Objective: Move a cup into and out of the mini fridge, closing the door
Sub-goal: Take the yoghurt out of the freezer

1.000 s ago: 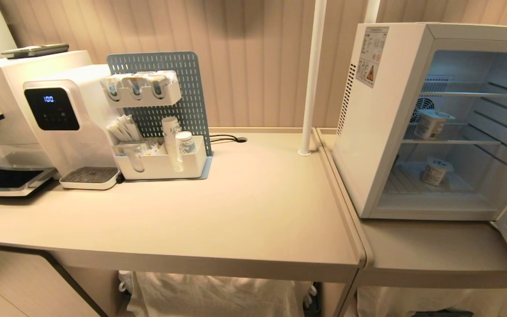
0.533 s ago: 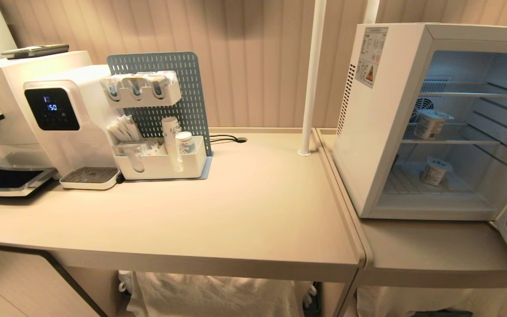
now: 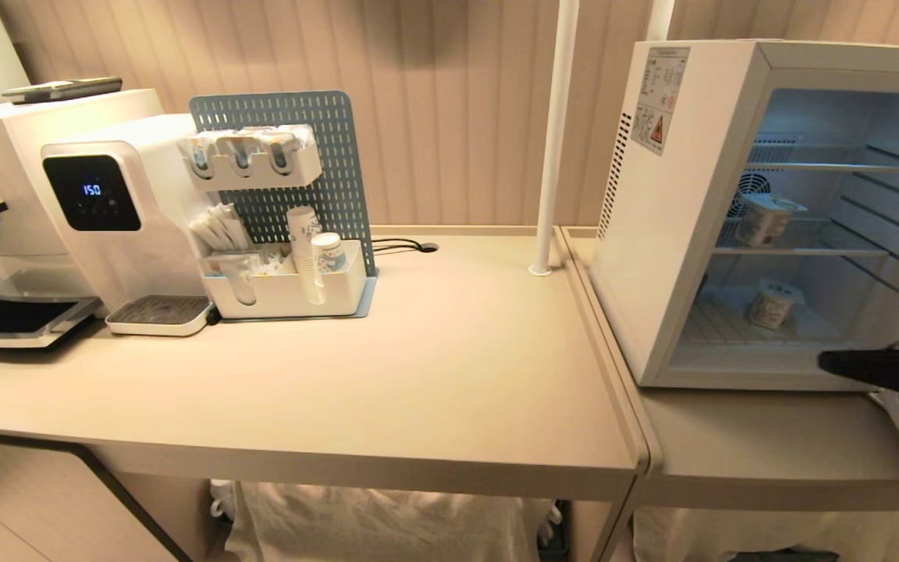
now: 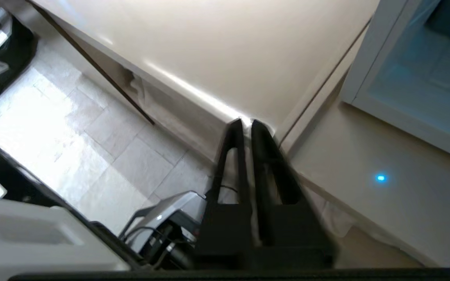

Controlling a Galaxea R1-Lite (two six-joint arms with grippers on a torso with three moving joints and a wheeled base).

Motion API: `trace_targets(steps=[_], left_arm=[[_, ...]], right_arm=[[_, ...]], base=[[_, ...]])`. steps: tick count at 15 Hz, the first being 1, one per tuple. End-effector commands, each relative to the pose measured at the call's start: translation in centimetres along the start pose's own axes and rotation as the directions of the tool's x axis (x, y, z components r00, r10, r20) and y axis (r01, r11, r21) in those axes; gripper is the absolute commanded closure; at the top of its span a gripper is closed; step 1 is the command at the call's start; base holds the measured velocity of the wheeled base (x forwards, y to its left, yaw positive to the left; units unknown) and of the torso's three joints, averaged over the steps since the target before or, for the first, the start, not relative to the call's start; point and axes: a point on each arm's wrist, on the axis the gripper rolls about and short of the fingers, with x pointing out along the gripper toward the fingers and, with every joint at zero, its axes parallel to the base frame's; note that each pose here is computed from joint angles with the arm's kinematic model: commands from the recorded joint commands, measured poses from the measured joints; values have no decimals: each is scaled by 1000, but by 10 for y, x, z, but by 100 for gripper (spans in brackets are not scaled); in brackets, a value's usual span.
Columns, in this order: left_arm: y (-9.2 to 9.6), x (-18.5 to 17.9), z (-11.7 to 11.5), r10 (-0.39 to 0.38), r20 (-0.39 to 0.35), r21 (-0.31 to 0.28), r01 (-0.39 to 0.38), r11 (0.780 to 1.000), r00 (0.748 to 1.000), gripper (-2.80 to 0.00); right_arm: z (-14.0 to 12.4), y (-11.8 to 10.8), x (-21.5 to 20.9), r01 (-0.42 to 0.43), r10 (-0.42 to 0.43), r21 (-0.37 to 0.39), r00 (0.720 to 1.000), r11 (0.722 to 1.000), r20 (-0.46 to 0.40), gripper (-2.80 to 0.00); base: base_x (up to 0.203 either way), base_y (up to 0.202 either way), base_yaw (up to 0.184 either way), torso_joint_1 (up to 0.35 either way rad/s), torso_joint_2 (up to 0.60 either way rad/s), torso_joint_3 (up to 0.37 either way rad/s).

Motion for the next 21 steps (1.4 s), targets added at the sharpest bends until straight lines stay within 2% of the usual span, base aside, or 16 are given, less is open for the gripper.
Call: trace_targets(steps=[1,2,4,6,7,10,12,14,17,20,21], left_arm=[[0,0,0,0,2,-1,0,1000,1000,0],[0,0,0,0,2,-1,0,1000,1000,0],[0,0,0,0,2,-1,0,1000,1000,0],[0,0,0,0,2,-1,0,1000,1000,0],[0,0,0,0,2,0,0,1000,1000,0],[0,0,0,0,2,-1,0,1000,1000,0],[0,0,0,0,2,-1,0,1000,1000,0],[0,0,0,0,2,-1,0,1000,1000,0],[0,0,0,0,2,-1,0,1000,1000,0],[0,0,0,0,2,-1,0,1000,1000,0],[0,0,0,0,2,-1,0,1000,1000,0]], right_arm=[[-5,-46,75,17,0,112,989,994,-151,-280],[-4,-58,94,60,-40,136,989,989,-142,-280],[5,-80,122,143,-135,178,989,973,-60,-280],[25,-96,124,283,-293,208,956,936,19,-280],[33,-104,116,325,-343,222,938,919,46,-280],[46,-95,89,345,-370,218,925,913,87,-280],[50,-79,66,318,-344,208,934,925,100,-280],[48,-73,58,306,-331,204,938,930,101,-280],[46,-85,51,354,-383,230,919,906,95,-280],[37,-101,60,390,-410,227,911,892,44,-280],[34,-108,63,423,-439,226,898,878,24,-280]], base=[[0,0,0,0,0,0],[0,0,0,0,0,0],[0,0,0,0,0,0],[0,0,0,0,0,0],[0,0,0,0,0,0],[0,0,0,0,0,0],[0,0,0,0,0,0],[0,0,0,0,0,0],[0,0,0,0,0,0],[0,0,0,0,0,0],[0,0,0,0,0,0]])
